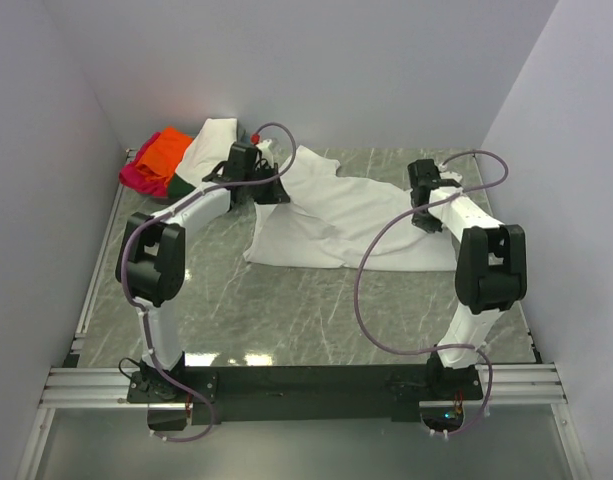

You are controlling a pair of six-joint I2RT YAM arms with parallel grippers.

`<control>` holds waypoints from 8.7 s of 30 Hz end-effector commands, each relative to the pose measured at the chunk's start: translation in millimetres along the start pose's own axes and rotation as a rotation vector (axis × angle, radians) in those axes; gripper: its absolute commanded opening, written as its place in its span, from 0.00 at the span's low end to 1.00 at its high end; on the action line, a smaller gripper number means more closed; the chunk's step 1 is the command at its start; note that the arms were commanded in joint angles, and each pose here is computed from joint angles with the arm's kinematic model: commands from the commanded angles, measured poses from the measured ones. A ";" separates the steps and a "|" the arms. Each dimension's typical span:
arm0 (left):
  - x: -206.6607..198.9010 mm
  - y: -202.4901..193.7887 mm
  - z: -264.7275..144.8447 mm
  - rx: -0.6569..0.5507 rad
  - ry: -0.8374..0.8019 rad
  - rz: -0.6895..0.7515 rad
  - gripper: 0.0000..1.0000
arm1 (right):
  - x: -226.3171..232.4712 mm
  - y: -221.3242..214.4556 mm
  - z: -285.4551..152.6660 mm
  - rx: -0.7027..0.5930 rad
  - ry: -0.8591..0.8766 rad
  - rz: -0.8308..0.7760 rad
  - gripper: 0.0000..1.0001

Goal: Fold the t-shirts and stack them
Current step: Fold the tshirt

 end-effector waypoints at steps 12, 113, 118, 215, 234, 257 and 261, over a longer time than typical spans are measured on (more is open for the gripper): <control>3.0 35.0 2.4 -0.091 0.004 0.005 0.41 | 3.7 35.8 7.1 -0.069 0.029 0.004 0.00; 37.8 -110.1 -1.0 0.006 0.069 -0.113 0.99 | 90.2 -28.7 -39.0 -0.113 0.658 -0.146 0.49; 51.8 -133.6 -6.6 0.032 0.143 -0.148 0.99 | 101.3 -56.5 -25.0 -0.013 0.646 -0.183 0.48; 41.0 49.1 132.5 -0.241 0.415 0.053 0.64 | 2.6 -78.4 -114.1 -0.331 0.942 -0.020 0.56; 39.2 50.3 128.1 -0.253 0.395 0.093 0.00 | -9.4 -49.1 -71.8 -0.301 0.677 0.041 0.56; 5.2 65.3 101.3 -0.304 0.253 0.089 0.00 | -45.7 41.4 66.0 -0.089 0.181 0.235 0.53; 3.9 63.4 100.4 -0.294 0.245 0.092 0.00 | -47.3 41.1 75.8 -0.071 0.157 0.239 0.52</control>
Point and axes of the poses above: each gripper's point midway between its finger pads, its own z axis out along the fingers, its own x axis along the line the jaws close on, y = z × x, the point moved 8 cm from there along -z, back along the fingers, and after that the axes turned 15 degrees about -z, right-handed, at the moved point
